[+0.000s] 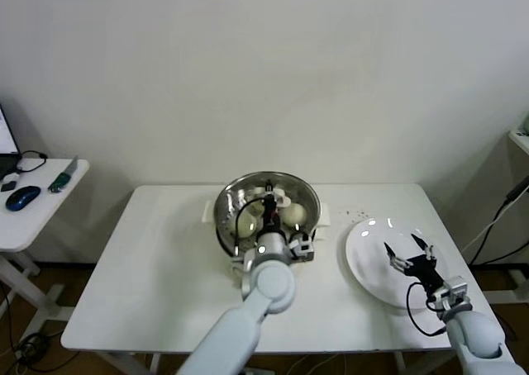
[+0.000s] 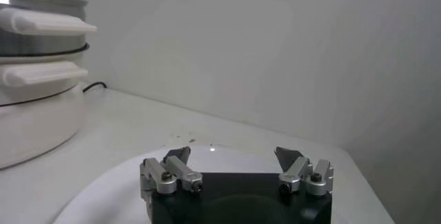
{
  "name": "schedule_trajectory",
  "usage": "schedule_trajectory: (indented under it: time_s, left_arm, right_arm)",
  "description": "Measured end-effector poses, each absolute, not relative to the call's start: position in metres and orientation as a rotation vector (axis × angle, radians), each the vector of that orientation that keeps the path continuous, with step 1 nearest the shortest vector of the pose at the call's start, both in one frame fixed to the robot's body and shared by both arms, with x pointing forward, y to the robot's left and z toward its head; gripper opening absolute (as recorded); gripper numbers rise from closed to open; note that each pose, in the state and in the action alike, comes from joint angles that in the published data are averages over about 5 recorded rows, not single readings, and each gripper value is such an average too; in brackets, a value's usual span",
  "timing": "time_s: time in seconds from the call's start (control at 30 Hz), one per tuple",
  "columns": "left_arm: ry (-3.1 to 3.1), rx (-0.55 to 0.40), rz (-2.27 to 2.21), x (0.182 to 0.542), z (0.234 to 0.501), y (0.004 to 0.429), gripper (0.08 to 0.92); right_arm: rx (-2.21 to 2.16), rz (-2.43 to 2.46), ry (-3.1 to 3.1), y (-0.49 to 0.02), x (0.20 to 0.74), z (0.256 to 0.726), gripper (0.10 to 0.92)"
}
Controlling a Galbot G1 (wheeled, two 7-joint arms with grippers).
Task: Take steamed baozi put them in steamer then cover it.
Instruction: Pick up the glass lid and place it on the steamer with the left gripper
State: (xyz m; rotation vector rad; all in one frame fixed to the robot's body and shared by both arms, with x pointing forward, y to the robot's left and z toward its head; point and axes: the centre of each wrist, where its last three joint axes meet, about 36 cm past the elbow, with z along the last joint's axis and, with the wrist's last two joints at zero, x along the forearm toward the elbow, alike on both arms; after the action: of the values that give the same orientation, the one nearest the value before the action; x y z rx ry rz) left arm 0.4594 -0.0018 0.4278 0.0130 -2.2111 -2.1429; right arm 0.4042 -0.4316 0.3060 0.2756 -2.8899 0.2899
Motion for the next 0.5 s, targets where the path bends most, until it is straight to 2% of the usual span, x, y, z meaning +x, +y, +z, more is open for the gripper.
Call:
schedule_trajectory:
  time_s: [0.5]
  left_arm:
    - [-2.183, 0.013, -2.165, 0.4646, 0.4224, 0.0073, 0.15]
  right_arm:
    - [0.287, 0.297, -2.885, -0.429, 0.4028, 0.3032, 0.823]
